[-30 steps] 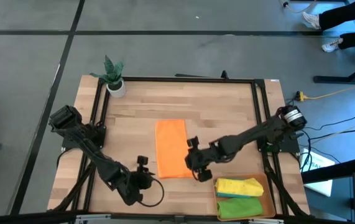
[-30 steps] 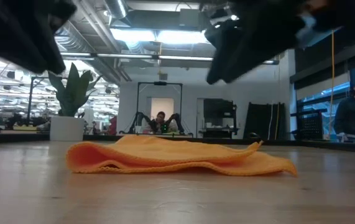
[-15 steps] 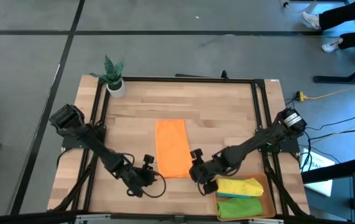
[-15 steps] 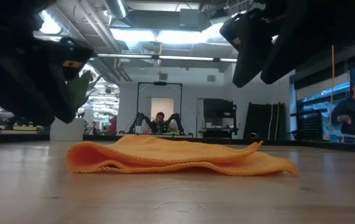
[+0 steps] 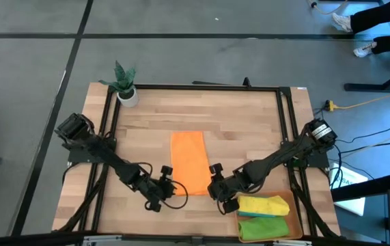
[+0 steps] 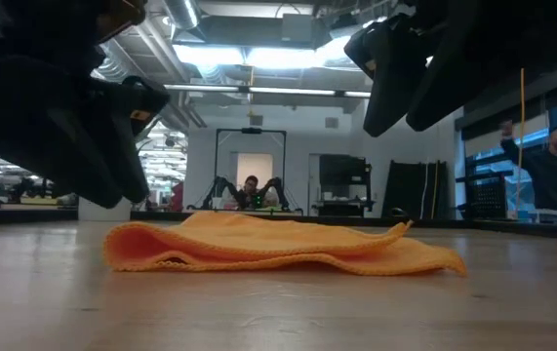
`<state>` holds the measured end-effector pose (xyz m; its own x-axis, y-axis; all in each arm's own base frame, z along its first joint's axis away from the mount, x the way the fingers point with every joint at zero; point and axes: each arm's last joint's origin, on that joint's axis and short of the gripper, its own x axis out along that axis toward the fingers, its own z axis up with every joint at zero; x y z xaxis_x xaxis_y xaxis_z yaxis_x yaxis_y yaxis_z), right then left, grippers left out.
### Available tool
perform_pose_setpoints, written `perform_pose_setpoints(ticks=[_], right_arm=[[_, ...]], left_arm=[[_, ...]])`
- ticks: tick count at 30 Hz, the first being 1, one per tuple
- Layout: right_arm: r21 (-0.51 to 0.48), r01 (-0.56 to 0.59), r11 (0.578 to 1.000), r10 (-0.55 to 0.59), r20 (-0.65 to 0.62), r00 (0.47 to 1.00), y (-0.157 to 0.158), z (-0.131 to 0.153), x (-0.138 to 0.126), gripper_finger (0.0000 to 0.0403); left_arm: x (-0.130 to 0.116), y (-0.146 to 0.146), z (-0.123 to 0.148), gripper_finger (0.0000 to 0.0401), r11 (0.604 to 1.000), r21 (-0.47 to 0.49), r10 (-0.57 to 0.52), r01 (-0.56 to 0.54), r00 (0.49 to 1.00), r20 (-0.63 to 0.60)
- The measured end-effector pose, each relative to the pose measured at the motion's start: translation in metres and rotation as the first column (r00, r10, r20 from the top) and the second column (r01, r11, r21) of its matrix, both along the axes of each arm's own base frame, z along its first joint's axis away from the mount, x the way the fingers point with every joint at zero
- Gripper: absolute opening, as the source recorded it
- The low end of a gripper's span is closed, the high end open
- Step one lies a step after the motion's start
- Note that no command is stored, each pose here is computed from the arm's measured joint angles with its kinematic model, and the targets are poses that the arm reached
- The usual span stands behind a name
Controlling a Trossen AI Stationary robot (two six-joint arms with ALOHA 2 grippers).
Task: Roll microfiber towels into tight, uniform cylinder then place into a basket
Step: Roll the orange microfiber towel
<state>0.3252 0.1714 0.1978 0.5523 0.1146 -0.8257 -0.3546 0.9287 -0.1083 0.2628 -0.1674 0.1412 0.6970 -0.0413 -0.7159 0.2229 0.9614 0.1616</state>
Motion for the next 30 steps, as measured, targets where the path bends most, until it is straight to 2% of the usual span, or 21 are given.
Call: perform_pose_setpoints(ticks=[8,18,21,30], right_arm=[[0.001,0.003,1.000,-0.003,0.002,1.000,-0.0007,0.0001,0.0005,0.0178],[0.015,0.020,1.000,-0.021,0.004,1.000,-0.0005,0.0003,0.0009,0.0178],[0.015,0.020,1.000,-0.020,0.004,1.000,-0.0005,0.0004,0.0009,0.0178],[0.017,0.024,1.000,-0.024,0.003,1.000,-0.0005,0.0002,0.0009,0.0178]], left_arm=[[0.0041,0.0055,-0.0001,0.0096,0.999,-0.034,-0.005,0.004,1.000,-0.017],[0.0031,0.0027,0.0003,0.0069,0.999,-0.026,-0.023,0.022,1.000,-0.008],[0.0020,0.0010,0.0003,0.0077,0.999,-0.002,-0.054,0.054,0.999,-0.006],[0.0027,0.0011,0.0008,0.0103,0.998,-0.002,-0.055,0.055,0.998,0.000]])
